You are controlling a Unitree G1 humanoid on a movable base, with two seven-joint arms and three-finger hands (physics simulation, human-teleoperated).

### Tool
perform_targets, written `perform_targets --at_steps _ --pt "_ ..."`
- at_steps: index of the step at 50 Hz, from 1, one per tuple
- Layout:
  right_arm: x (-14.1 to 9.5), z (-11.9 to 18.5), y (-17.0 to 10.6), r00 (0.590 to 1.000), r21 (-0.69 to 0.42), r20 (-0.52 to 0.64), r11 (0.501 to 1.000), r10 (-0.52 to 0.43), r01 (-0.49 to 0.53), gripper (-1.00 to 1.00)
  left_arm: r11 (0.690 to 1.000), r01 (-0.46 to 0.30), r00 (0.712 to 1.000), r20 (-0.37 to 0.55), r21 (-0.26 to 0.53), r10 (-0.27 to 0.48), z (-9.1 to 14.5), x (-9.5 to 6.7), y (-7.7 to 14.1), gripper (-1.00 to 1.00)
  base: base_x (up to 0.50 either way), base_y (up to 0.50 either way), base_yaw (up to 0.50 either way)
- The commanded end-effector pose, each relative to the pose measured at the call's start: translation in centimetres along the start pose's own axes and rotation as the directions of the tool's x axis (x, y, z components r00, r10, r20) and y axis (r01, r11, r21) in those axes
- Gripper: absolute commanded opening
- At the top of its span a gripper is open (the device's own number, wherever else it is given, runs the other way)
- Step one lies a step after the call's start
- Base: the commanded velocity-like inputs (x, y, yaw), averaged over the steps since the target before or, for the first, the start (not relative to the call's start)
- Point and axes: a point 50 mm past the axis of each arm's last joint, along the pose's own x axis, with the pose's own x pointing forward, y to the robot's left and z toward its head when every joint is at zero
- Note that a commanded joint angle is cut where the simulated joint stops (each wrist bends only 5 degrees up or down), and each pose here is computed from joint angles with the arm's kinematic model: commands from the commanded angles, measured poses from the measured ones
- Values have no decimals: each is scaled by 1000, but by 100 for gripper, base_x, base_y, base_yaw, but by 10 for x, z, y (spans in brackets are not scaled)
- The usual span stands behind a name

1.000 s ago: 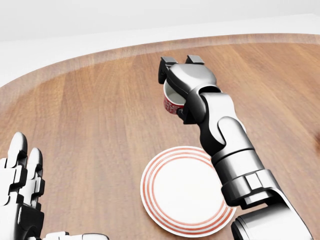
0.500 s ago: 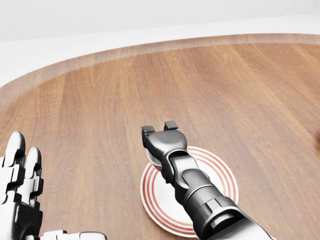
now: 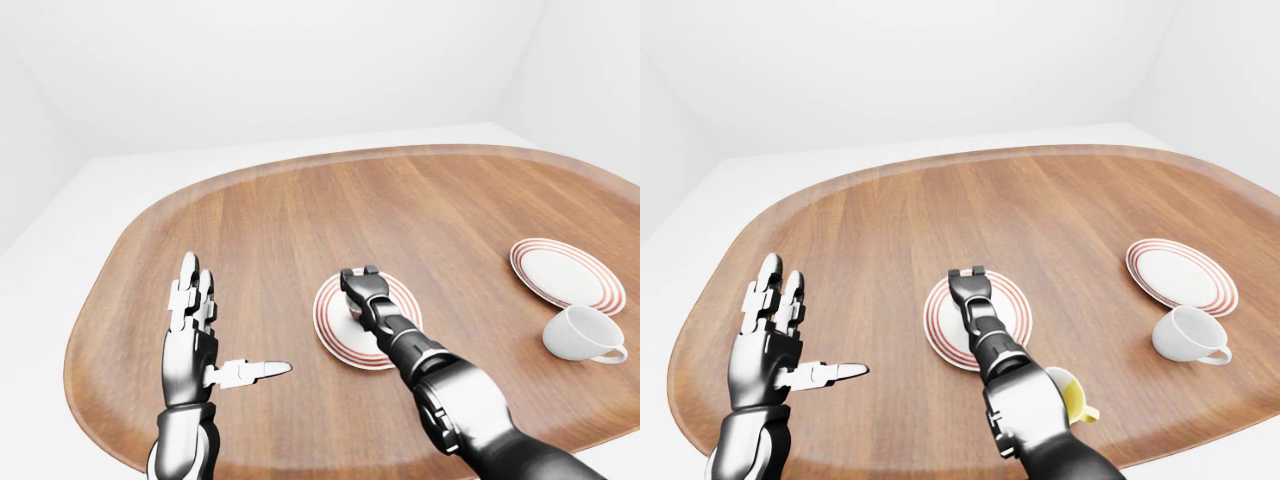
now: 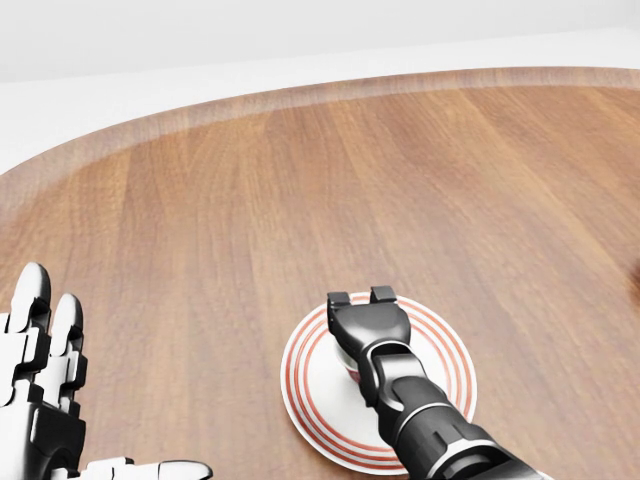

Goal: Put the red mug on the left plate.

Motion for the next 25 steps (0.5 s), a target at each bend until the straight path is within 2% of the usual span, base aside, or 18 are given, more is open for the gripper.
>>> perform_targets --at_steps 1,25 --pt "-2 -15 4 996 99 -60 992 -69 75 -100 1000 -3 1000 -3 -1 3 -1 0 0 100 0 0 0" --pt "-7 -16 22 997 179 -49 982 -52 60 -100 1000 -6 1000 -11 1 6 -3 0 1 100 0 0 0"
